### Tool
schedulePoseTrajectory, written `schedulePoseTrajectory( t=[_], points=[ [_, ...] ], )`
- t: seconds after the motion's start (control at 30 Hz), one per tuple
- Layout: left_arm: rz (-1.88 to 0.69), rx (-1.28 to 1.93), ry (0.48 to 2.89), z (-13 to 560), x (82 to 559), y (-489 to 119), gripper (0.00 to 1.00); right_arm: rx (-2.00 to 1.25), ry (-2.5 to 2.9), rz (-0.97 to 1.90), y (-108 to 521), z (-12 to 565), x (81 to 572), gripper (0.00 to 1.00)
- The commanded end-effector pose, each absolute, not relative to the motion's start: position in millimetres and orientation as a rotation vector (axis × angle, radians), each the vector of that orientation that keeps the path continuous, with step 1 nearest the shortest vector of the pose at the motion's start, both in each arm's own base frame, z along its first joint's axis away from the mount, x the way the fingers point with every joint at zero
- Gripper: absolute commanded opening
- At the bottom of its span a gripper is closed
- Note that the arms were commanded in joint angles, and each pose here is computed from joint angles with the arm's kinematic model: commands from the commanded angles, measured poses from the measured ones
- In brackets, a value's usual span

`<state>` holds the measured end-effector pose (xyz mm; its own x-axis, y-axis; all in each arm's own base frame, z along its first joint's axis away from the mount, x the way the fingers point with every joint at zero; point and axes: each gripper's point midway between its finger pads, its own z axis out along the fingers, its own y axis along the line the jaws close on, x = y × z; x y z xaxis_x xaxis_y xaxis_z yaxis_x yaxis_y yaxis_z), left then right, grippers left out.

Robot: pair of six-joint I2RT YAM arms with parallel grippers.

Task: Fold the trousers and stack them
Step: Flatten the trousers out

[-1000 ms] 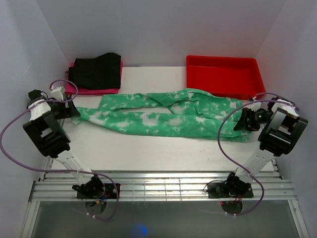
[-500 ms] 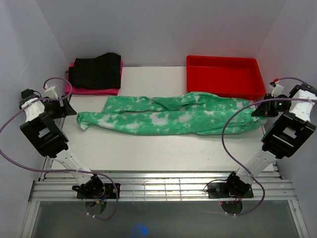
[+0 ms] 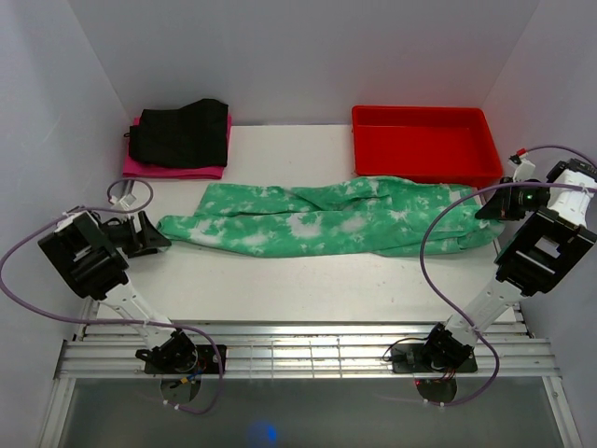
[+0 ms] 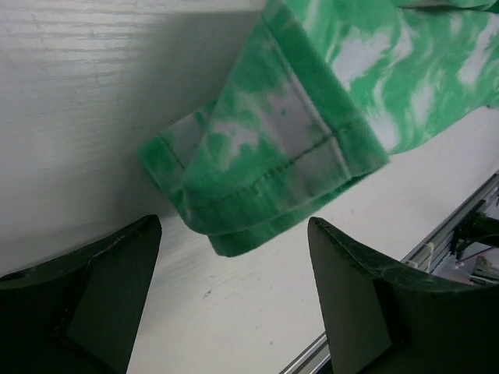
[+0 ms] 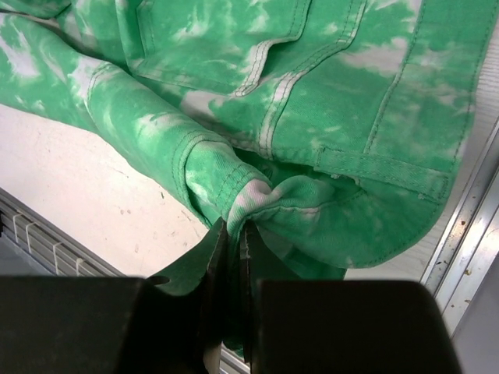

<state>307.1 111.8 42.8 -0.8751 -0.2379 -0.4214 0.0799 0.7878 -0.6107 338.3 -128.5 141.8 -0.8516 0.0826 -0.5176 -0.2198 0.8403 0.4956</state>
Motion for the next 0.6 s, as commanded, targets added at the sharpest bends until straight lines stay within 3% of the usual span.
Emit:
schedulePoseTrajectory(
  t=[0.0, 0.27, 0.43, 0.57],
  points=[
    [-0.894, -0.043, 2.259, 95.7, 321.2, 106.0, 0.87, -0.074, 2.459, 0.804, -129.3, 136.5, 335.4, 0.08],
    [-0.714, 0.143, 2.137, 155.1, 348.0, 123.9, 0.85, -0.096, 2.472, 0.774, -131.4, 136.6, 332.8, 0.08],
    [-0.519, 0.338, 2.272, 139.9, 357.3, 121.2, 0.86, -0.097, 2.492, 0.769, -131.7, 131.5, 329.2, 0.08],
    [-0.525, 0.371, 2.307, 128.4, 358.0, 114.9, 0.89, -0.098, 2.492, 0.767, -131.7, 131.6, 328.7, 0.08]
  ],
)
